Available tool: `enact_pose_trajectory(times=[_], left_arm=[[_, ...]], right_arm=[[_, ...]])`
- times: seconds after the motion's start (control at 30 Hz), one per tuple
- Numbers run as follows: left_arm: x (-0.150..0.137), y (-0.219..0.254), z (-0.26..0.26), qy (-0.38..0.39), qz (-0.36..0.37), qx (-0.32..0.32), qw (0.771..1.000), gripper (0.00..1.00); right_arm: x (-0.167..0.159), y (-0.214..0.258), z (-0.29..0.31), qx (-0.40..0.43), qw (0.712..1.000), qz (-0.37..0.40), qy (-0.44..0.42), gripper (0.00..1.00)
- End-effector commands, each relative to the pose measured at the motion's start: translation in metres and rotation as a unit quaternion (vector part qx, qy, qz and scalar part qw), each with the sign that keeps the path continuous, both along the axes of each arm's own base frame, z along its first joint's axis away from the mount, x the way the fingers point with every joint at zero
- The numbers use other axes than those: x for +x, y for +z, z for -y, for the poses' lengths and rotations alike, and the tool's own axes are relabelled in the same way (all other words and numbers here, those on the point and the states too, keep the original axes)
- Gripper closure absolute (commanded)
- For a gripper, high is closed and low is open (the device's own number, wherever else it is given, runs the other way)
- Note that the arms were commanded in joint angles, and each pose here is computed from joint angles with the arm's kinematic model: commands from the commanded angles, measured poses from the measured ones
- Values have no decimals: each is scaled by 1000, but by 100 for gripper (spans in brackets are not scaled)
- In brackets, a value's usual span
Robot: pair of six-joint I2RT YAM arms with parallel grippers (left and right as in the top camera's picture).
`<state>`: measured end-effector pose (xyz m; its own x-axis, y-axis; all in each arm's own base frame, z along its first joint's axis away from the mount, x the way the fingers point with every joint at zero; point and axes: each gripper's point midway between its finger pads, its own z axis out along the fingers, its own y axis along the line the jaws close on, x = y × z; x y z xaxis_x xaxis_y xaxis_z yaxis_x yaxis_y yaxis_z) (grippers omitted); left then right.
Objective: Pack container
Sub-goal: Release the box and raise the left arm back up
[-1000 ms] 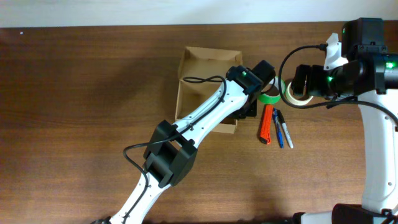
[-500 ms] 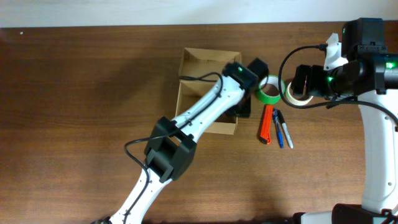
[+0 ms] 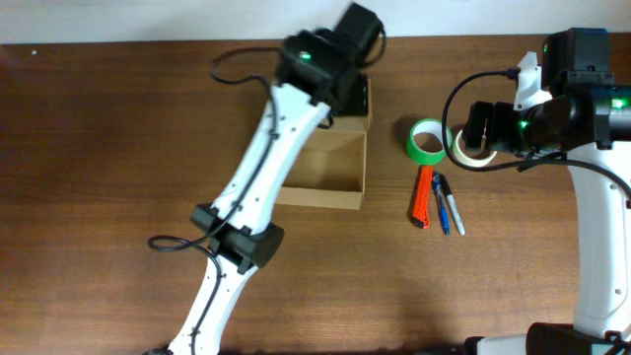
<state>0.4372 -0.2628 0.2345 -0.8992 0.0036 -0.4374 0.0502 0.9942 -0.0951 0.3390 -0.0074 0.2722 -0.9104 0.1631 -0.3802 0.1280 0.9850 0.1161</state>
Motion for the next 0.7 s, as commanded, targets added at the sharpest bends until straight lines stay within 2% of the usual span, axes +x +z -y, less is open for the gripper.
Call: enact_pose_trajectory(times=[0.0, 0.03, 0.07, 0.1, 0.13, 0.2, 0.23, 0.27, 0.4, 0.67], left_arm=[[1, 46, -20, -13, 57, -7, 998, 7], [2, 56, -27, -12, 70, -1, 997, 4], [2, 64, -35, -13, 81, 6, 997, 0], [2, 74, -45, -14, 95, 15, 995, 0], [3, 83, -54, -12, 106, 22, 994, 0], [5, 100, -78, 2, 130, 41, 991, 0], [6, 109, -92, 12, 141, 52, 989, 0], [8, 116, -106, 22, 150, 63, 986, 0], [17, 138, -189, 83, 170, 107, 976, 0], [25, 121, -288, 168, 127, 139, 967, 0]], right_arm=[[2, 3, 11, -24, 1000, 5, -16, 1], [2, 3, 15, -35, 999, 4, -20, 0], [2, 3, 18, -43, 999, 4, -24, 4], [2, 3, 20, -49, 998, 4, -27, 12], [1, 3, 22, -55, 998, 3, -31, 26], [2, 2, 29, -66, 996, 0, -54, 70], [2, 0, 32, -71, 995, -3, -65, 85], [3, -2, 36, -79, 994, -8, -72, 91], [12, -38, 42, -85, 992, -57, -74, 96], [48, -125, 17, -11, 992, -116, -48, 96]])
